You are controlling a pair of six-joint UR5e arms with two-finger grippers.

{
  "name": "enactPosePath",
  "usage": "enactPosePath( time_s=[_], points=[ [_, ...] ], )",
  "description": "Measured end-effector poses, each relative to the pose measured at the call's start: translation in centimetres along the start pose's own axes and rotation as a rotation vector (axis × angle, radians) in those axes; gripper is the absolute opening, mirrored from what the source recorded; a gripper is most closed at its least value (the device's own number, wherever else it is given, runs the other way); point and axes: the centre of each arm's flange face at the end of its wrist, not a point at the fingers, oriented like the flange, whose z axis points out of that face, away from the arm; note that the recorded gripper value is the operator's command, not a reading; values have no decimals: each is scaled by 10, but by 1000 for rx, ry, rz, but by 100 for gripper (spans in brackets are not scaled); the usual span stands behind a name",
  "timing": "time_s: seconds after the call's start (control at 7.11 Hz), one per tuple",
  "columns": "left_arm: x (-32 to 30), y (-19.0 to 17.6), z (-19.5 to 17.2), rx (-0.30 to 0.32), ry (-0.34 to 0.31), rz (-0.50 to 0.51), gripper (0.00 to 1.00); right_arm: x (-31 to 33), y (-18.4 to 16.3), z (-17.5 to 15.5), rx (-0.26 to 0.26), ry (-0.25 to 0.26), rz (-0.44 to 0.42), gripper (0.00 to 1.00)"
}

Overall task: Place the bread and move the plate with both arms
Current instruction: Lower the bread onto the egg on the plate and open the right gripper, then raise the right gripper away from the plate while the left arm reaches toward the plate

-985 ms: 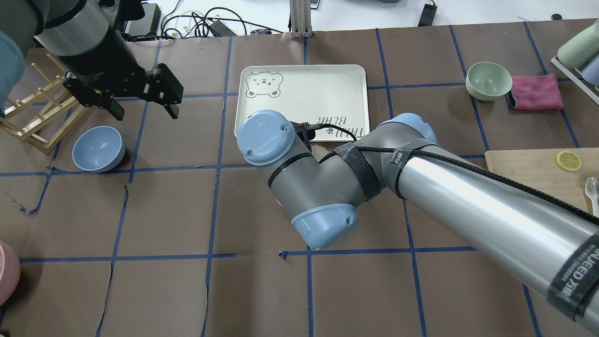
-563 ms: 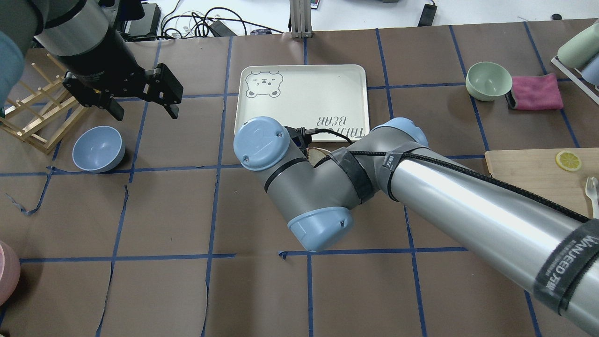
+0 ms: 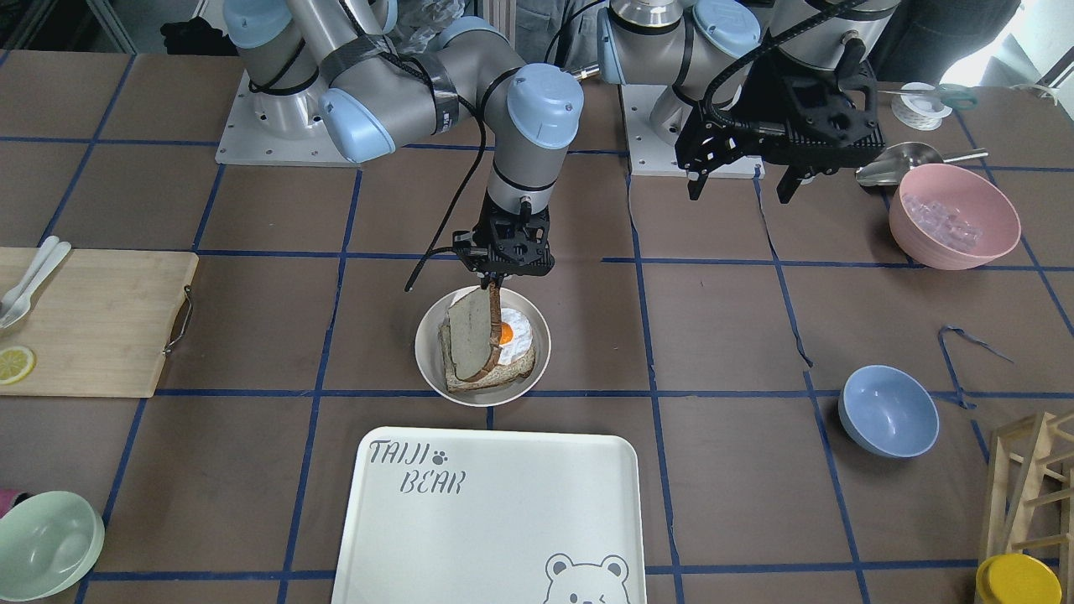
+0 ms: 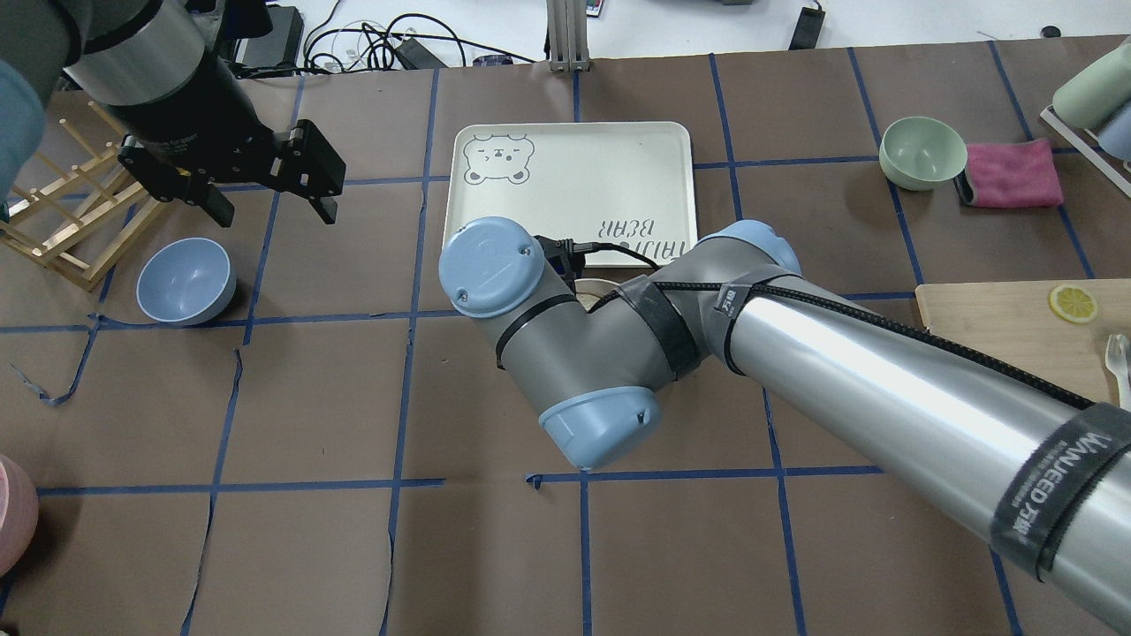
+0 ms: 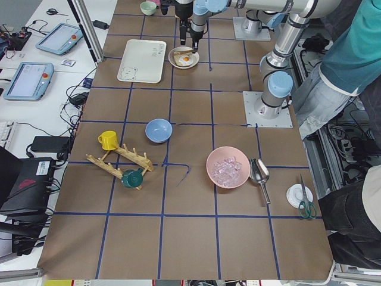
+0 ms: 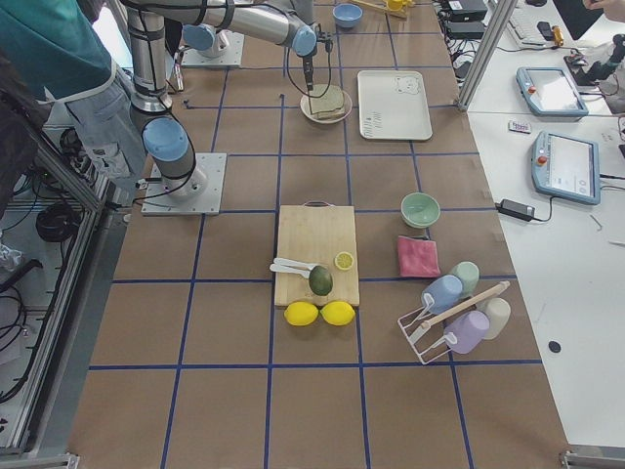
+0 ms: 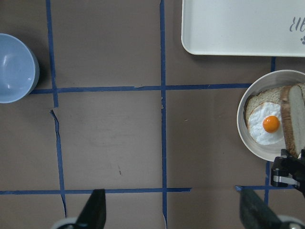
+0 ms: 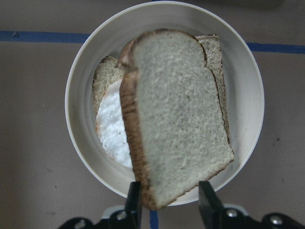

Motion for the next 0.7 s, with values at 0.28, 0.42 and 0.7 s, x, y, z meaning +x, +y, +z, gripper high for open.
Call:
enactPosePath(
  time_s=[0.28,0.42,0.7],
  points=[
    [0,0,0,0,0,-1,100,12,-23,-36,28,-26,35,100],
    [0,0,0,0,1,-1,100,29,-41,-55,15,-23,44,100],
    [0,0,0,1,0,-1,100,90,-96,-94,-59,-65,7,100]
  ],
)
